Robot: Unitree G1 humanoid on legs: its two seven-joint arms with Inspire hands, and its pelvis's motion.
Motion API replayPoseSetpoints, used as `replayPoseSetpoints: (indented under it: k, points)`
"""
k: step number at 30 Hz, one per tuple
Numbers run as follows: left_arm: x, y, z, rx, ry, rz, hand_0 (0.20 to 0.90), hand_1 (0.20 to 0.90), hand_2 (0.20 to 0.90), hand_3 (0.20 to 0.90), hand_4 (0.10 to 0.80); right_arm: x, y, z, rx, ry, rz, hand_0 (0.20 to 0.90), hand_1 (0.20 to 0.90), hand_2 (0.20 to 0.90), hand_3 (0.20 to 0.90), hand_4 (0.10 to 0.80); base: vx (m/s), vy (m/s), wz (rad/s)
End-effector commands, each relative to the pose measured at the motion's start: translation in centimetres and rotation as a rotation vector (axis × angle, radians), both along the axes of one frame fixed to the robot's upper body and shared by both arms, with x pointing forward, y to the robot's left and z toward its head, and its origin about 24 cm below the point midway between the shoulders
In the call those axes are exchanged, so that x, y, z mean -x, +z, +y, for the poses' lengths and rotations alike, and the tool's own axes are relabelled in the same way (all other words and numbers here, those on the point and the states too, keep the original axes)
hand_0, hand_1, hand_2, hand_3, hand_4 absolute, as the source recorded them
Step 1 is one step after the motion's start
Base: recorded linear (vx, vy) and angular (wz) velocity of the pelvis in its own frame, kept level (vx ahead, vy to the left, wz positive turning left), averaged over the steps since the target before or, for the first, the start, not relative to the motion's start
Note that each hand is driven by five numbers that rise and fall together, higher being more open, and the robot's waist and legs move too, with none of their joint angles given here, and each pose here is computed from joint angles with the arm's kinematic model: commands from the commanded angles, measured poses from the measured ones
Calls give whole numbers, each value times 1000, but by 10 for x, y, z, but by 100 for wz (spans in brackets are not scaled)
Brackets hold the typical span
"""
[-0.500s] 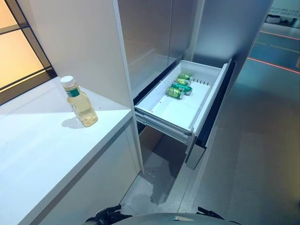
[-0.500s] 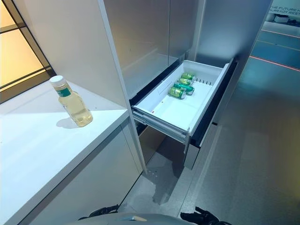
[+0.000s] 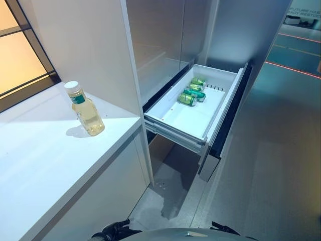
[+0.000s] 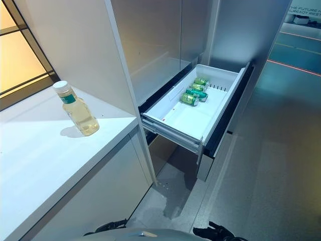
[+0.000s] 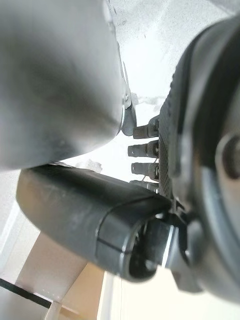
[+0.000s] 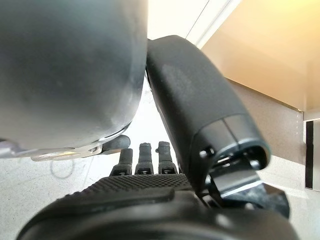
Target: Put drinks into fridge and close the fridge
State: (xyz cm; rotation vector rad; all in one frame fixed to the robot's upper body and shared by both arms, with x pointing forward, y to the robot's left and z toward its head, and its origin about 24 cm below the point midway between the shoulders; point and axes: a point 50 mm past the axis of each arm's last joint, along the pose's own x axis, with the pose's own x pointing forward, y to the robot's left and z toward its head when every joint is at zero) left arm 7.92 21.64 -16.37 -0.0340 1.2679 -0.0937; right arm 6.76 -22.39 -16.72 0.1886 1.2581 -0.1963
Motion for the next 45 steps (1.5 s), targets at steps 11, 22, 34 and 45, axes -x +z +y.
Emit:
replayPoseSetpoints:
  k: [11, 22, 34, 45]
  points:
    - [-127, 90, -29, 419, -771, -280, 900, 900, 900, 900, 800, -42, 13, -16, 39, 118, -68, 900, 900, 900, 900, 800, -19, 22, -4]
    - [-178, 264, -103, 1074, -877, -906, 900, 900, 900, 900, 800, -24, 7, -13, 53, 102, -55, 900, 900, 900, 900, 800, 2, 1, -1]
    - [-155, 410, -30, 604, -279, -2307, 900, 900, 900, 900, 800, 4, -3, 11, 13, 66, -19, 900, 900, 900, 900, 800, 36, -23, 2]
    - [-132, 431, -9, -17, 113, -2620, 900, 900, 900, 900, 800, 6, -5, 20, 3, 74, -5, 900, 900, 900, 900, 800, 6, -7, 6]
